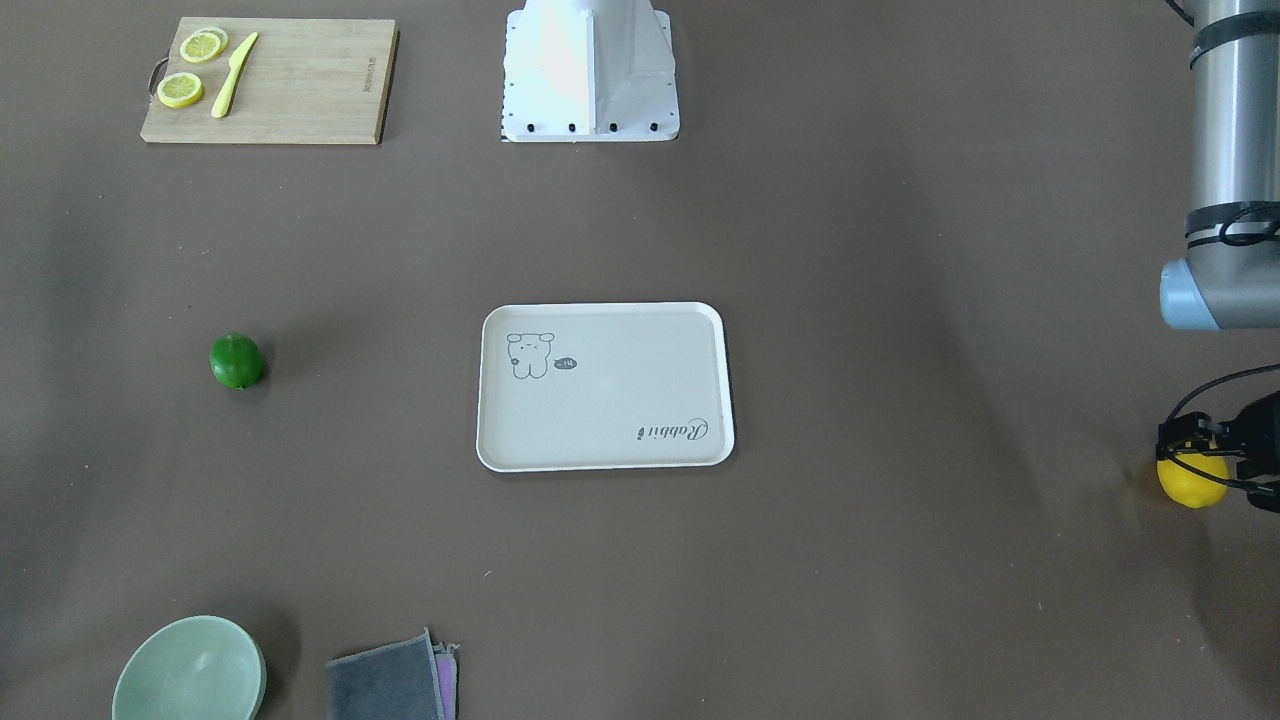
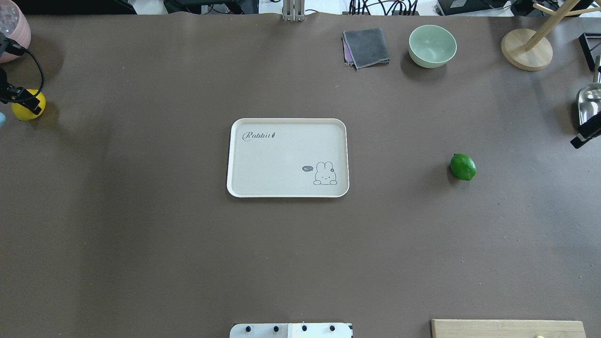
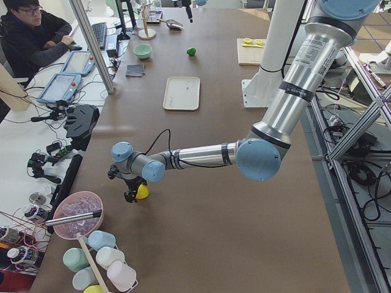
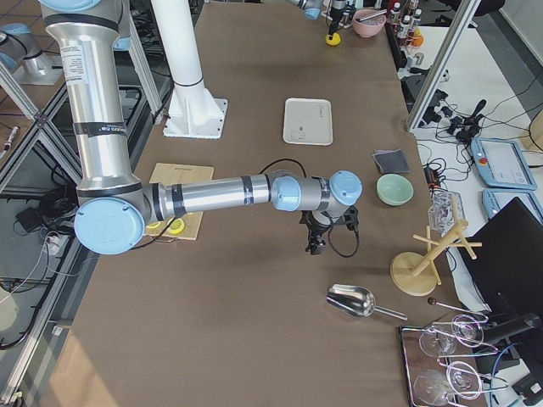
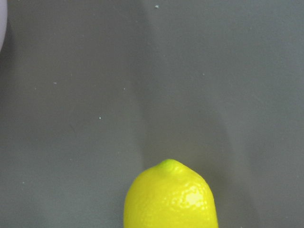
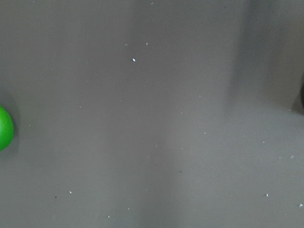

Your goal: Place all lemons on tray

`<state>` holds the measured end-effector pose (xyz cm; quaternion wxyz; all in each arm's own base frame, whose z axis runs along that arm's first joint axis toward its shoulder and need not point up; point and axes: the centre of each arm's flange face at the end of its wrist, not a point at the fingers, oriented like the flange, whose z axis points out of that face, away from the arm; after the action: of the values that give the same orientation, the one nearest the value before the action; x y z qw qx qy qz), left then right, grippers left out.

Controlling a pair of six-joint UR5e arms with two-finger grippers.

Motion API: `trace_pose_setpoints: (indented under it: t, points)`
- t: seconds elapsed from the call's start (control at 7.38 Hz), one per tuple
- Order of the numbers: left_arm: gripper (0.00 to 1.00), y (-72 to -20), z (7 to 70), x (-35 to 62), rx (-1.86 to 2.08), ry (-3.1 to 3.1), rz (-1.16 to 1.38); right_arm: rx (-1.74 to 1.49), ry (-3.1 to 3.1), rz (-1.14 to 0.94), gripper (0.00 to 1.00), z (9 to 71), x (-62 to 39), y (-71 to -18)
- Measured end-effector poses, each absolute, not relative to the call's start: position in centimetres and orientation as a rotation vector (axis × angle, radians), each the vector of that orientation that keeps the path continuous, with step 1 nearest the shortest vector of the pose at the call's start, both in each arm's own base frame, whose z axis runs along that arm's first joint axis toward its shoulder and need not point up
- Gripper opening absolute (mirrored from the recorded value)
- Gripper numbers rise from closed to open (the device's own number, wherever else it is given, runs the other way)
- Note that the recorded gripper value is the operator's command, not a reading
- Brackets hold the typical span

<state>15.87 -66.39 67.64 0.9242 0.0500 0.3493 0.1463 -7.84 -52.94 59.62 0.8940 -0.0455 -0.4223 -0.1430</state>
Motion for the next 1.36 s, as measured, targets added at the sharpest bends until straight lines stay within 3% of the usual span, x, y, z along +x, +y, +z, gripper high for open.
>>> trace_pose_setpoints:
  t: [0.14, 0.27, 0.41, 0.81, 1.36]
  points:
    - [0.55, -66.5, 67.3, 16.7, 0.088, 0.73, 0.276, -0.094, -0.876, -0.297, 1.0, 59.6, -7.8, -52.9]
    - [0.18, -66.5, 66.9, 17.6, 0.08, 0.739, 0.264, -0.094, -0.876, -0.297, 1.0, 59.6, -7.8, -52.9]
    - [0.0, -66.5, 66.7, 18.0, 0.08, 0.744, 0.26, -0.094, -0.876, -0.297, 1.0, 59.6, -7.8, -52.9]
    - [0.0, -66.9, 64.8, 18.7, 0.064, 0.793, 0.208, -0.091, -0.879, -0.298, 1.0, 59.4, -7.9, -52.9]
    - [0.0, -65.5, 52.5, 23.8, -0.048, 1.007, -0.033, -0.086, -0.882, -0.285, 1.0, 58.6, -7.9, -52.9]
